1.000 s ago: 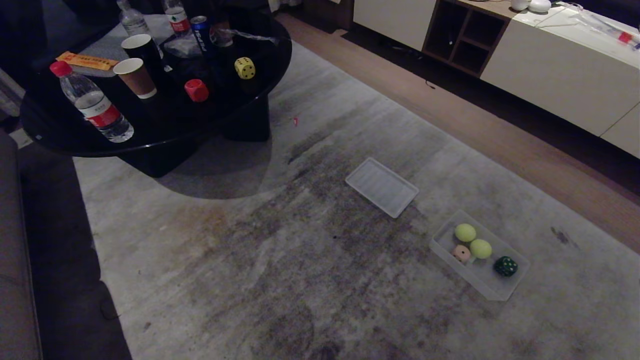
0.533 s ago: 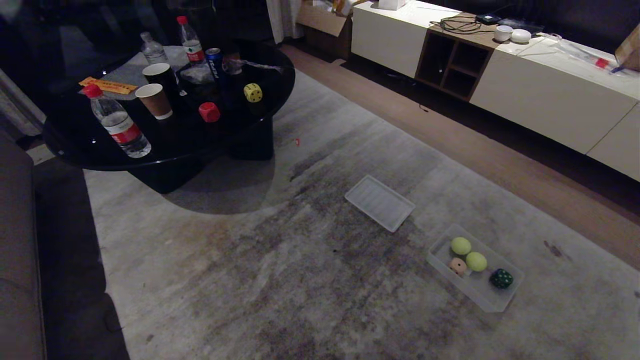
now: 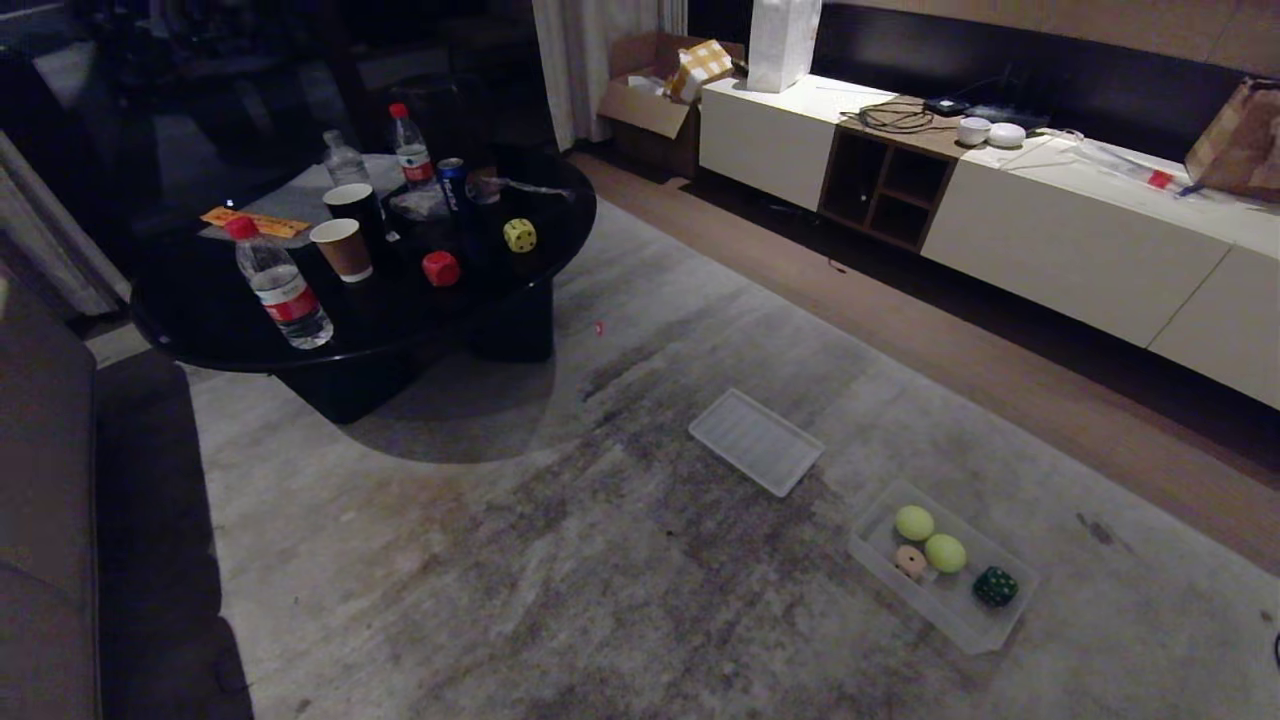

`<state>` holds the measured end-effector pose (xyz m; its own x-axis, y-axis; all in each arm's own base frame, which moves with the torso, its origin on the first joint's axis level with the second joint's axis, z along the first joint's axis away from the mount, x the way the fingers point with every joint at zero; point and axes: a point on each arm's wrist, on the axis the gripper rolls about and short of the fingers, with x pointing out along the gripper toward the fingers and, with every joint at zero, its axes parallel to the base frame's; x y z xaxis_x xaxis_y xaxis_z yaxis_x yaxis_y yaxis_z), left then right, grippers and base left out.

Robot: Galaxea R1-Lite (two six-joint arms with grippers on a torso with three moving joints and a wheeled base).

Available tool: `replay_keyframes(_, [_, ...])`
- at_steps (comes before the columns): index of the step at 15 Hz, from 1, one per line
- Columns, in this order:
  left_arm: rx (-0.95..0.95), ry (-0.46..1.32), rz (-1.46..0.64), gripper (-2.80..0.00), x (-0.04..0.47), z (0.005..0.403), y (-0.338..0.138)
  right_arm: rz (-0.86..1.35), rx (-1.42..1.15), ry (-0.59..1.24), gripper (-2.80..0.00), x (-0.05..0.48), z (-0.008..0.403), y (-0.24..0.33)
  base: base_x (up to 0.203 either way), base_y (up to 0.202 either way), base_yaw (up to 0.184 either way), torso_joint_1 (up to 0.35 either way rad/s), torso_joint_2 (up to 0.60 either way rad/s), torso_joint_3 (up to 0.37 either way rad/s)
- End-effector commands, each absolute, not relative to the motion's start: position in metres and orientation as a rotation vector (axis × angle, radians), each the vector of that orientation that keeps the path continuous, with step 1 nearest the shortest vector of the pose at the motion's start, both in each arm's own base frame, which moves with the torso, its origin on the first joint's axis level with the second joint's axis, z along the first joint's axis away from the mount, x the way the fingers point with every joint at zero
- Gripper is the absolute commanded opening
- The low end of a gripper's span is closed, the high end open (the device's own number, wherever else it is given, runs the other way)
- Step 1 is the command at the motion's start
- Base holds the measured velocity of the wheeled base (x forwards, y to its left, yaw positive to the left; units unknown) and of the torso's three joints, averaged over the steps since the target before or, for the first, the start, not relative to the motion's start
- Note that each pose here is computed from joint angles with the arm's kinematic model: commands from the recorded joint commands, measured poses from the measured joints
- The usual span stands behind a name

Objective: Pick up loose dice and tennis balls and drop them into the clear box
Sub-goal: Pick up toys out of the box

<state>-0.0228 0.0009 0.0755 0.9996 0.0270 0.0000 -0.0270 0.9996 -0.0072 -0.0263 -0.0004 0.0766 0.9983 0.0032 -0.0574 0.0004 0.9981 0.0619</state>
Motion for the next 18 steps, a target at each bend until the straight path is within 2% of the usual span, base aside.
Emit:
replay_keyframes(1, [-0.009, 0.003, 0.028, -2.80, -0.0226, 0.0751, 0.0009, 0.001, 0.062, 0.058, -2.80, -0.0262, 0.0767, -0.0004, 0.000, 0.000, 0.000, 0.006, 0.00, 0.201])
replay_keyframes(18, [-0.002, 0.005, 0.028, -2.80, -0.0226, 0.0749, 0.0009, 0.000, 0.062, 0.061, -2.80, -0.0261, 0.0766, -0.0004, 0.000, 0.000, 0.000, 0.002, 0.00, 0.191])
